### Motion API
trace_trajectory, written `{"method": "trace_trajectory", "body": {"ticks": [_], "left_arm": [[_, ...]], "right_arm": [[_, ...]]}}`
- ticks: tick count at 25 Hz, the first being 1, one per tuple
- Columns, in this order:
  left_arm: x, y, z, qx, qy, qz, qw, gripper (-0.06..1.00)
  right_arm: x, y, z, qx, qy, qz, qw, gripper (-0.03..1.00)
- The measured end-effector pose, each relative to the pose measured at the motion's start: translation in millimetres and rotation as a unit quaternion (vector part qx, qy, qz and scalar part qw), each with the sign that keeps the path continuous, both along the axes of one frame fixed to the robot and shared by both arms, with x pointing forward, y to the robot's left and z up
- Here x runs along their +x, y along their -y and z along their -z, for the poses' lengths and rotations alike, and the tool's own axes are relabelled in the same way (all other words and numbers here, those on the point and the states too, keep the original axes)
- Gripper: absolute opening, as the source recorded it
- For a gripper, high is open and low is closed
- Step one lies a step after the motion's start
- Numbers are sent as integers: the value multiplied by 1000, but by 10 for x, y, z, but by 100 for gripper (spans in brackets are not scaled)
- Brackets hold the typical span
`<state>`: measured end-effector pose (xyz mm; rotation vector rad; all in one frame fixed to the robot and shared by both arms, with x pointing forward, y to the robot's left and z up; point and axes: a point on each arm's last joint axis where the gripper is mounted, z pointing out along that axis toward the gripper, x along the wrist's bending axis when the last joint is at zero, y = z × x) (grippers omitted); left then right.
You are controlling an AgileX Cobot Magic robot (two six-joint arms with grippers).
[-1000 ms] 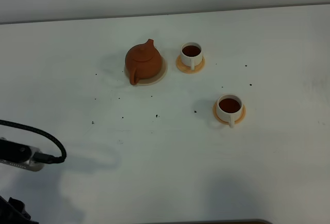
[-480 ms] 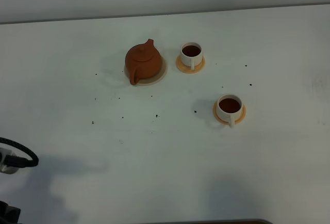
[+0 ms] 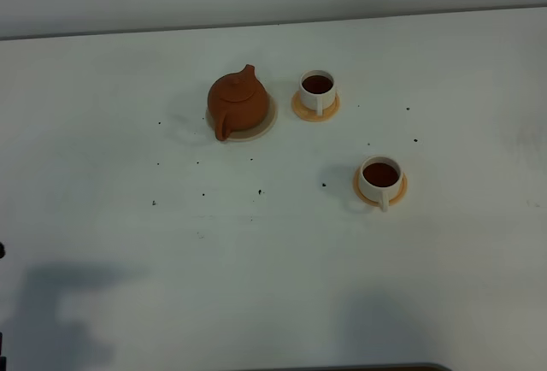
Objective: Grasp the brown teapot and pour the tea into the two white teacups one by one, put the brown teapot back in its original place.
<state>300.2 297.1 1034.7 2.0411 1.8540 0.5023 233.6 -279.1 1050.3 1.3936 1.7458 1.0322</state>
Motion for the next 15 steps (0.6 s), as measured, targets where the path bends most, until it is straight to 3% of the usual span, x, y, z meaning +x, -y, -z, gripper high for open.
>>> {"method": "trace_trajectory", "body": {"ticks": [7,11,15], "left_arm": [[-237,-100,-80,-9,81,-82,993,50],[-305,-135,-94,-5,101,-135,986,50],[-320,-140,-96,-4,106,-145,984,50]], "right_arm": [[0,0,0,0,0,0,1000,24],[0,0,0,0,0,0,1000,24],[0,0,0,0,0,0,1000,24]]}}
